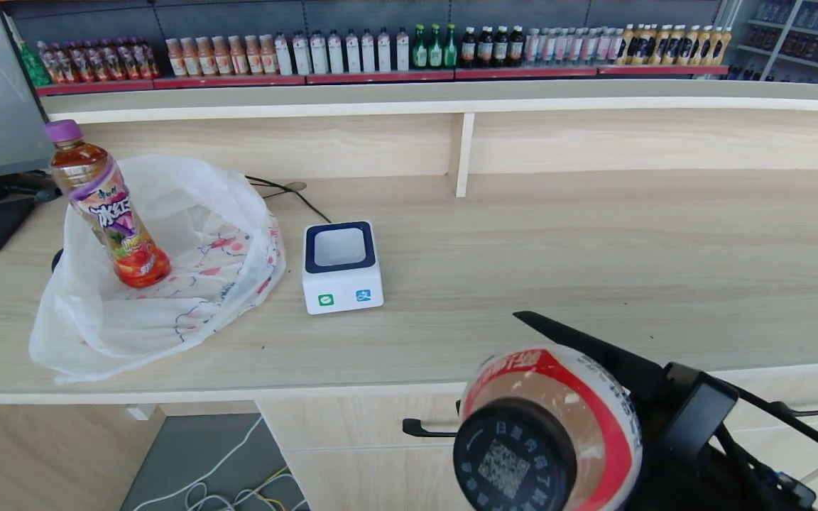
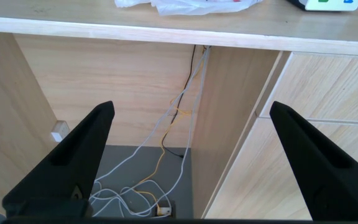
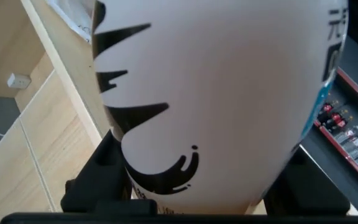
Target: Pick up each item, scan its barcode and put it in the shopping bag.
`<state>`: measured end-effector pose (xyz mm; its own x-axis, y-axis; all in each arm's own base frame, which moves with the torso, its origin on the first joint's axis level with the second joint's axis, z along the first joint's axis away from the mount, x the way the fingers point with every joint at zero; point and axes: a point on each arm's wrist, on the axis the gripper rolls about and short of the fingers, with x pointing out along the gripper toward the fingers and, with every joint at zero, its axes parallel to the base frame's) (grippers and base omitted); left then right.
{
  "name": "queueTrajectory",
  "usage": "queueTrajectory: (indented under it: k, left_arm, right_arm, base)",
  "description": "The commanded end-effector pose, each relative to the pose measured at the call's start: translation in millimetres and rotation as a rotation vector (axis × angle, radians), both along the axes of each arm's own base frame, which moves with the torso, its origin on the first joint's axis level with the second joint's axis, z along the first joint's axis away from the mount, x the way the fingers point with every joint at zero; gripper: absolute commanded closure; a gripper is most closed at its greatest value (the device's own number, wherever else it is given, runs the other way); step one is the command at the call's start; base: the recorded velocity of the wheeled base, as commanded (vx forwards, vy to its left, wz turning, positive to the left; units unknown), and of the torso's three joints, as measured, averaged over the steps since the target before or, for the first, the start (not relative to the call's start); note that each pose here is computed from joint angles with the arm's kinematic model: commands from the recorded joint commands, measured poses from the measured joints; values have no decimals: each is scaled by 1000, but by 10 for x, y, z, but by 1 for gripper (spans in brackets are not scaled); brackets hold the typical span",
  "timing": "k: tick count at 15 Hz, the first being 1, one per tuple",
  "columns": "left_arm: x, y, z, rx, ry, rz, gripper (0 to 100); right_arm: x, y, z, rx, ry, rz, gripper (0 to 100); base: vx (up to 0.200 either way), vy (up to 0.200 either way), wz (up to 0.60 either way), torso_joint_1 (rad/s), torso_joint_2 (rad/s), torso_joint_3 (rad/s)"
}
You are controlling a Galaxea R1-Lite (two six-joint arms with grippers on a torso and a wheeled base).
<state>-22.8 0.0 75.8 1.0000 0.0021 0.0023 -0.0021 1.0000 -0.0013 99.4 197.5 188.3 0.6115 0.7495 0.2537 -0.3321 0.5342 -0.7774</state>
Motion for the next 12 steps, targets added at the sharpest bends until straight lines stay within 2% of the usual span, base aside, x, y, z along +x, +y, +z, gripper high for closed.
queueTrajectory:
  k: [1,4,6,7,12]
  left_arm:
    - [0,0,0,0,-1,1,0]
    - [0,0,0,0,-1,1,0]
    - [0,0,0,0,-1,1,0]
    - [0,0,0,0,-1,1,0]
    - [0,0,0,0,-1,1,0]
  right_arm:
    - [-89,84,-59,-40,-12,61,100]
    - [-83,162,-20,-80,-113,148,100]
    - [5,118,1,-150,-265,59,100]
    - [1,110,15,-146,-302,46,100]
    - [-2,117,5,-164,-340,60,100]
  base:
    - [0,0,0,0,0,0]
    - [0,0,0,0,0,0]
    - [0,0,0,0,0,0]
    - [0,0,0,0,0,0]
    - [0,0,0,0,0,0]
